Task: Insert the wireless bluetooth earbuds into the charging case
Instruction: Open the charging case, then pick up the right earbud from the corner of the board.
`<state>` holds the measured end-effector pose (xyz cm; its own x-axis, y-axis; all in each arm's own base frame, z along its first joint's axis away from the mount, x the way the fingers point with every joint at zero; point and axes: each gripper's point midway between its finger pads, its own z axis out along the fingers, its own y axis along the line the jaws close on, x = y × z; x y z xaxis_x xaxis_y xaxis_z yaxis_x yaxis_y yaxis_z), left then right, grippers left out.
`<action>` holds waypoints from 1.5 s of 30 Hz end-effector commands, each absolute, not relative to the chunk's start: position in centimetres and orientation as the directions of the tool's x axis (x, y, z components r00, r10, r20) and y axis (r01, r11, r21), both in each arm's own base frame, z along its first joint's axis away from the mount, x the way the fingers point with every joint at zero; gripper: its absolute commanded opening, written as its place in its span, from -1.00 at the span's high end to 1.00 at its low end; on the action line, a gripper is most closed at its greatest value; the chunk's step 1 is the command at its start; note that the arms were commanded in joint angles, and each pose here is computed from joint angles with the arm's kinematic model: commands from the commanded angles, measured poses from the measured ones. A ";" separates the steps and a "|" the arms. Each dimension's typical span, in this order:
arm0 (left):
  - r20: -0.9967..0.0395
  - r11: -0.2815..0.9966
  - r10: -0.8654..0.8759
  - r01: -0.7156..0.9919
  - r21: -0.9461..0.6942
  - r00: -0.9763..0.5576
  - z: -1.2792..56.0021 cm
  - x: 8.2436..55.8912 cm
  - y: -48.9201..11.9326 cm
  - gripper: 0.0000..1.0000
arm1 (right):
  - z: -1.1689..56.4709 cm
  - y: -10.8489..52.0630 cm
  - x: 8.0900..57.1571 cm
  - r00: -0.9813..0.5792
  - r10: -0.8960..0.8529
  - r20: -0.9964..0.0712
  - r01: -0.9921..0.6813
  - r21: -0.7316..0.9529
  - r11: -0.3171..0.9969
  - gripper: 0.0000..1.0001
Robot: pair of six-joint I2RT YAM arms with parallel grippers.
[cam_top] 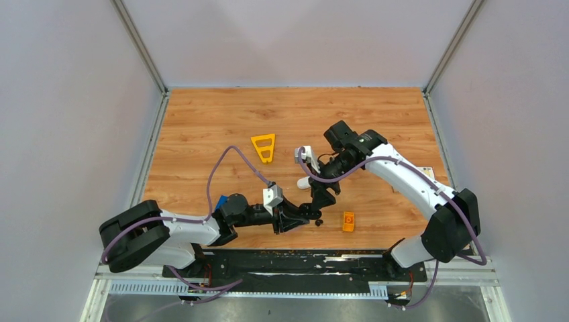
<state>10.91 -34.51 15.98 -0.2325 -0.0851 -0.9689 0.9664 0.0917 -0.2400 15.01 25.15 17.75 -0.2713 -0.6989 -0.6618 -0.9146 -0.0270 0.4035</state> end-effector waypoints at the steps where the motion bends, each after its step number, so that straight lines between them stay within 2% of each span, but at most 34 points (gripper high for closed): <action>1: -0.976 0.048 -0.136 0.983 -0.178 -0.170 18.1 10.4 -34.7 1.00 | 19.8 26.4 16.0 -0.261 -0.643 -0.720 -0.922 0.383 -0.055 -0.09; 8: -0.977 0.071 -0.124 0.980 -0.186 -0.176 17.6 10.7 -34.7 1.00 | 20.4 26.4 15.7 -0.266 -0.633 -0.727 -0.917 0.394 -0.067 -0.09; 14: -0.975 0.105 -0.112 0.974 -0.202 -0.191 16.7 11.2 -34.6 1.00 | 25.0 25.7 14.7 -0.231 -0.547 -0.805 -0.922 0.361 -0.141 -0.11; 20: -0.970 0.119 -0.129 0.968 -0.222 -0.207 17.2 11.5 -34.6 1.00 | 25.9 23.0 15.8 -0.230 -0.484 -0.844 -0.952 0.299 -0.069 -0.08; 24: -0.962 0.151 -0.149 0.956 -0.251 -0.229 17.4 11.8 -34.0 1.00 | 23.3 21.0 16.7 -0.251 -0.491 -0.834 -0.961 0.274 0.026 0.06; 29: -0.951 0.184 -0.185 0.942 -0.282 -0.248 17.8 11.6 -32.5 1.00 | 18.8 18.7 17.5 -0.167 -0.586 -0.793 -0.986 0.122 0.115 0.22; 32: -0.952 0.204 -0.178 0.937 -0.283 -0.249 17.6 11.5 -31.8 1.00 | 16.8 18.0 17.6 -0.120 -0.614 -0.780 -0.992 0.070 0.104 0.31; 38: -0.957 0.240 -0.175 0.933 -0.269 -0.231 18.0 11.5 -30.5 1.00 | 13.6 18.5 18.4 -0.120 -0.650 -0.750 -0.992 0.106 0.061 0.47; 45: -0.958 0.284 -0.184 0.921 -0.267 -0.221 18.6 11.6 -29.1 1.00 | 10.3 19.8 21.1 -0.132 -0.682 -0.720 -0.990 0.133 0.051 0.49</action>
<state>11.40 -29.80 18.75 -0.2312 -0.1899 -0.9542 0.9296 0.2463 -0.2742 18.73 18.44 11.05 -0.2065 -0.6869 -0.6968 -0.9759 0.0930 0.1975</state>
